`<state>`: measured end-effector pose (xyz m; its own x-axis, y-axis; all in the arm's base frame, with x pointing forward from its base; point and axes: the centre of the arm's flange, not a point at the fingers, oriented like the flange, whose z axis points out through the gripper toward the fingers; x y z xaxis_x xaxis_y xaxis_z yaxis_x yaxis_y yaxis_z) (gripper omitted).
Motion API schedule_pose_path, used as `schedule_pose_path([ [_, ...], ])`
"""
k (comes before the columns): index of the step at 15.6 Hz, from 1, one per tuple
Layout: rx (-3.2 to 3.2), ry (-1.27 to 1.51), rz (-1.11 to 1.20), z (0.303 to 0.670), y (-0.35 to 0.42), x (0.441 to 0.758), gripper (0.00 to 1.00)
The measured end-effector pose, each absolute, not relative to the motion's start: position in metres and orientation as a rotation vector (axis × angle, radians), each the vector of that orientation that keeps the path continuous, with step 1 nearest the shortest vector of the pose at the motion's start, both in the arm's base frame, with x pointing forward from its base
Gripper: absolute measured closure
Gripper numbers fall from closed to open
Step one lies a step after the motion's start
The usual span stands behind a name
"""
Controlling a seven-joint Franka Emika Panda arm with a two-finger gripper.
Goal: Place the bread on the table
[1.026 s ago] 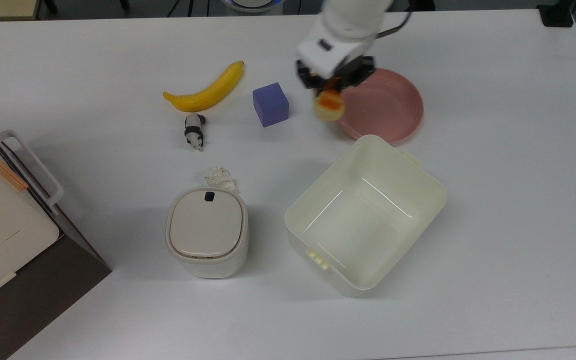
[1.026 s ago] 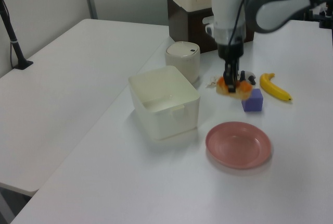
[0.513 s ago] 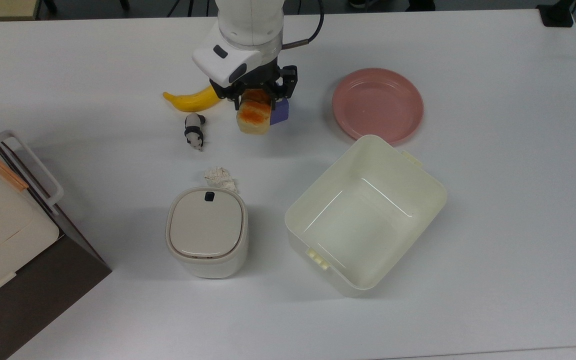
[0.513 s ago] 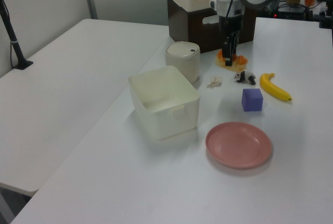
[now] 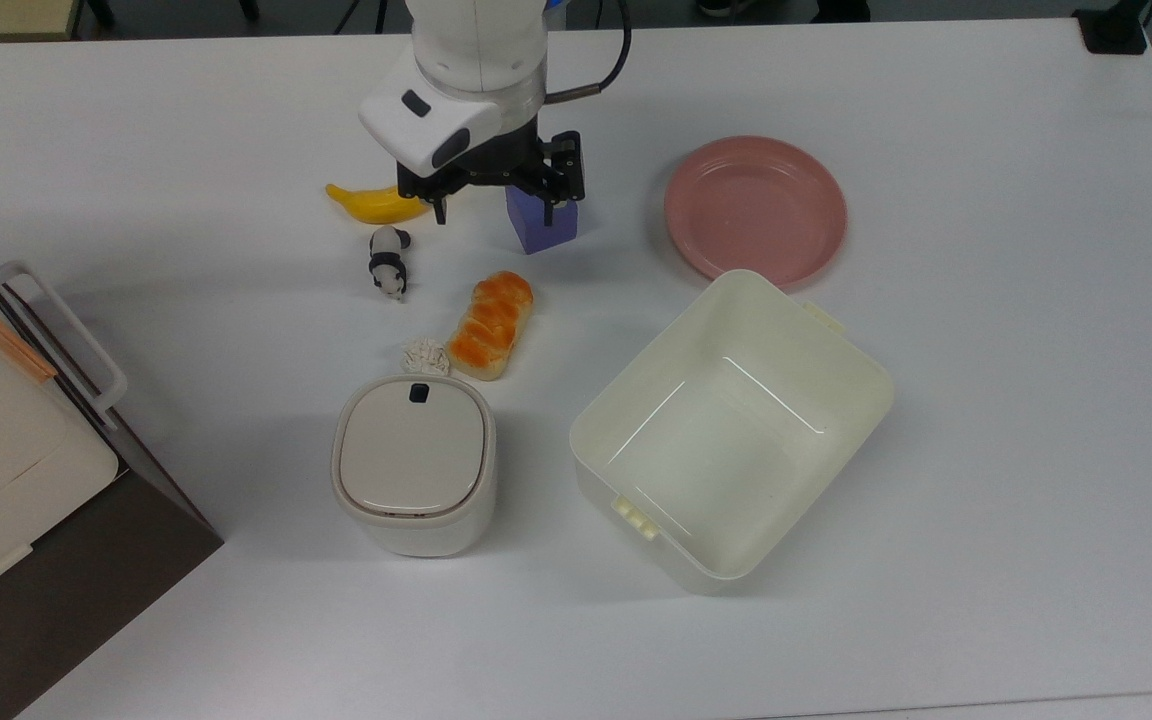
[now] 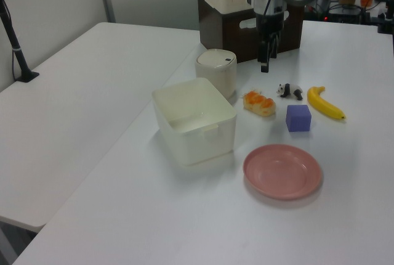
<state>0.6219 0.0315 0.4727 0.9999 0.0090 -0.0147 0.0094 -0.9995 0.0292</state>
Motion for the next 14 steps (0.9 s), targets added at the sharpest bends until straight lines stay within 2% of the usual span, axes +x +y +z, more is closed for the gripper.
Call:
schedule_pose_path([
  [3,3.111,-0.070,0.020,0.502,0.028,0.617,0.00],
  [8,3.099,-0.175,0.026,0.566,0.001,0.582,0.00],
  [14,3.096,-0.163,-0.032,0.575,0.002,0.568,0.00],
])
